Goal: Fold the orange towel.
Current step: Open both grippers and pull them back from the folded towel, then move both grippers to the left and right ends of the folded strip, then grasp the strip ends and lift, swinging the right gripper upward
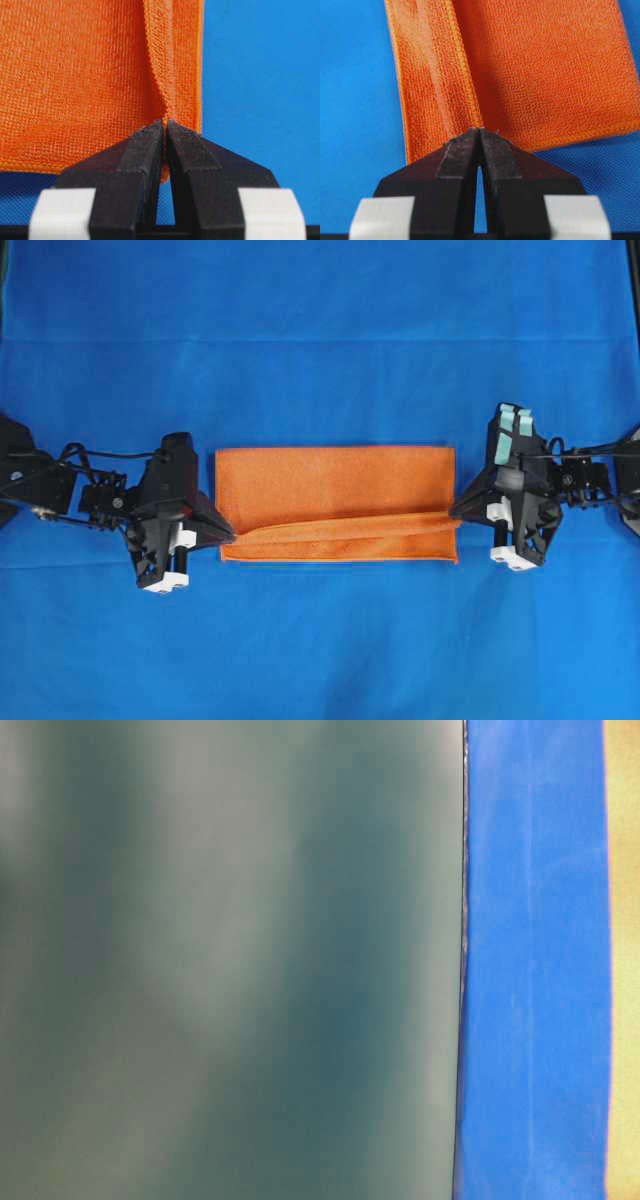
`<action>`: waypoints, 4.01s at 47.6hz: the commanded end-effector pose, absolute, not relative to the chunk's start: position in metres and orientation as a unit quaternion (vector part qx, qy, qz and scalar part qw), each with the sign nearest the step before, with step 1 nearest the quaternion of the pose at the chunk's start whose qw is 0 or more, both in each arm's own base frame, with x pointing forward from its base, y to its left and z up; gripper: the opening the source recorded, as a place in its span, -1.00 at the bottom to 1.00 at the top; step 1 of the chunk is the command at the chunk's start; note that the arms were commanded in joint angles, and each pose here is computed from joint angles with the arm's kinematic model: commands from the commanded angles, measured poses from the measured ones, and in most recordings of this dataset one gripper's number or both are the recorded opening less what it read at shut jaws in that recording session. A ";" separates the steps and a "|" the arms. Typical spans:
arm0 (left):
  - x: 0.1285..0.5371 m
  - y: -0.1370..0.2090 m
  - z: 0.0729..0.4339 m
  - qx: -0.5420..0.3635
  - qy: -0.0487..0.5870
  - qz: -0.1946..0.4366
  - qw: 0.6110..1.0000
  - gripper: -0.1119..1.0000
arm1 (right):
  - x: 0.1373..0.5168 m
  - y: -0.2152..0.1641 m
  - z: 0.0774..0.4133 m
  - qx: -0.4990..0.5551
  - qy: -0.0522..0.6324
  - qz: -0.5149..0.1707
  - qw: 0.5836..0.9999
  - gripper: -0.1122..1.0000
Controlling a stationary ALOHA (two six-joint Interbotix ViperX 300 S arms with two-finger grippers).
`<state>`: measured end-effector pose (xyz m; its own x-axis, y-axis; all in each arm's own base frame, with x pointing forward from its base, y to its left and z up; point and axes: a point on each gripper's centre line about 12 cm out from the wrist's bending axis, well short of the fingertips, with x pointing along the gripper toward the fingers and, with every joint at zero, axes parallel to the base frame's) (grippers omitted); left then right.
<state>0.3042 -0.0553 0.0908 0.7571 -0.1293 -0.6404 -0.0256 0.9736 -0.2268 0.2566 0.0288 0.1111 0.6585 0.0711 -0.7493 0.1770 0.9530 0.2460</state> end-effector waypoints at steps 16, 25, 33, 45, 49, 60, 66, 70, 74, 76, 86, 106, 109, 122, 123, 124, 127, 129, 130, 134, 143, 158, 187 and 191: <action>0.309 -0.056 0.109 -0.135 0.332 -0.023 0.933 0.35 | 0.269 0.035 0.129 0.148 0.388 -0.014 0.910 0.39; 0.303 -0.047 0.143 -0.137 0.321 -0.016 0.937 0.75 | 0.267 0.034 0.154 0.126 0.363 0.002 0.923 0.33; 0.292 -0.030 0.175 -0.140 0.292 -0.001 0.946 0.71 | 0.257 0.022 0.174 0.108 0.335 -0.004 0.936 0.33; 0.282 -0.017 0.175 -0.129 0.291 0.013 0.948 0.71 | 0.249 0.001 0.176 0.106 0.333 -0.037 0.936 0.33; 0.283 -0.017 0.173 -0.129 0.294 0.014 0.947 0.71 | 0.250 0.000 0.174 0.106 0.337 -0.040 0.934 0.33; 0.292 -0.008 0.154 -0.130 0.323 0.035 0.937 0.71 | 0.259 -0.013 0.158 0.114 0.358 -0.065 0.924 0.33; 0.304 0.005 0.134 -0.134 0.345 0.057 0.927 0.71 | 0.269 -0.025 0.140 0.121 0.379 -0.086 0.914 0.33; 0.309 0.012 0.121 -0.137 0.352 0.069 0.923 0.72 | 0.273 -0.032 0.128 0.123 0.393 -0.097 0.906 0.33; 0.313 0.021 0.107 -0.138 0.351 0.081 0.923 0.72 | 0.275 -0.038 0.117 0.127 0.405 -0.107 0.899 0.33; 0.315 0.024 0.102 -0.136 0.349 0.084 0.923 0.71 | 0.275 -0.041 0.112 0.130 0.410 -0.112 0.896 0.33; 0.312 0.038 0.081 -0.133 0.364 0.103 0.916 0.72 | 0.277 -0.049 0.098 0.136 0.413 -0.124 0.892 0.33; 0.311 0.032 0.076 -0.130 0.375 0.096 0.913 -0.04 | 0.279 -0.041 0.088 0.116 0.426 -0.104 0.891 -0.13; 0.311 0.031 0.076 -0.129 0.379 0.094 0.911 -0.34 | 0.279 -0.039 0.088 0.112 0.427 -0.098 0.892 -0.45; 0.309 0.030 0.073 -0.133 0.398 0.097 0.903 -0.77 | 0.280 -0.036 0.089 0.108 0.427 -0.093 0.893 -0.74; 0.309 0.030 0.074 -0.133 0.398 0.097 0.903 -0.77 | 0.280 -0.035 0.089 0.108 0.427 -0.092 0.893 -0.74; 0.309 0.030 0.074 -0.133 0.399 0.097 0.902 -0.77 | 0.281 -0.035 0.090 0.108 0.426 -0.092 0.894 -0.74; 0.309 0.031 0.074 -0.133 0.399 0.097 0.902 -0.77 | 0.281 -0.036 0.092 0.108 0.422 -0.092 0.895 -0.74; 0.309 0.030 0.076 -0.132 0.398 0.096 0.903 -0.77 | 0.282 -0.036 0.094 0.107 0.420 -0.092 0.896 -0.74; 0.310 0.030 0.077 -0.132 0.397 0.096 0.903 -0.77 | 0.283 -0.036 0.095 0.108 0.417 -0.093 0.897 -0.74; 0.312 0.030 0.084 -0.129 0.396 0.094 0.904 -0.77 | 0.283 -0.036 0.103 0.108 0.411 -0.093 0.900 -0.74; 0.319 0.032 0.125 -0.129 0.394 0.093 0.905 -0.77 | 0.282 -0.040 0.139 0.106 0.395 -0.101 0.907 -0.74; 0.310 0.030 0.202 -0.129 0.389 0.088 0.908 -0.77 | 0.265 -0.041 0.210 0.096 0.366 -0.111 0.919 -0.74; 0.318 0.000 0.240 -0.121 0.318 0.038 0.940 -0.77 | 0.260 -0.060 0.235 0.099 0.315 -0.142 0.933 -0.74; 0.328 -0.011 0.241 -0.117 0.303 0.021 0.946 -0.77 | 0.268 -0.076 0.233 0.095 0.311 -0.162 0.932 -0.74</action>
<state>0.3163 -0.0022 0.2285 0.7769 -0.0099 -0.6296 -0.1517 0.9675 -0.2025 0.2575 -0.0618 0.2240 0.7383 -0.2062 -0.6422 0.3371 0.9375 0.0866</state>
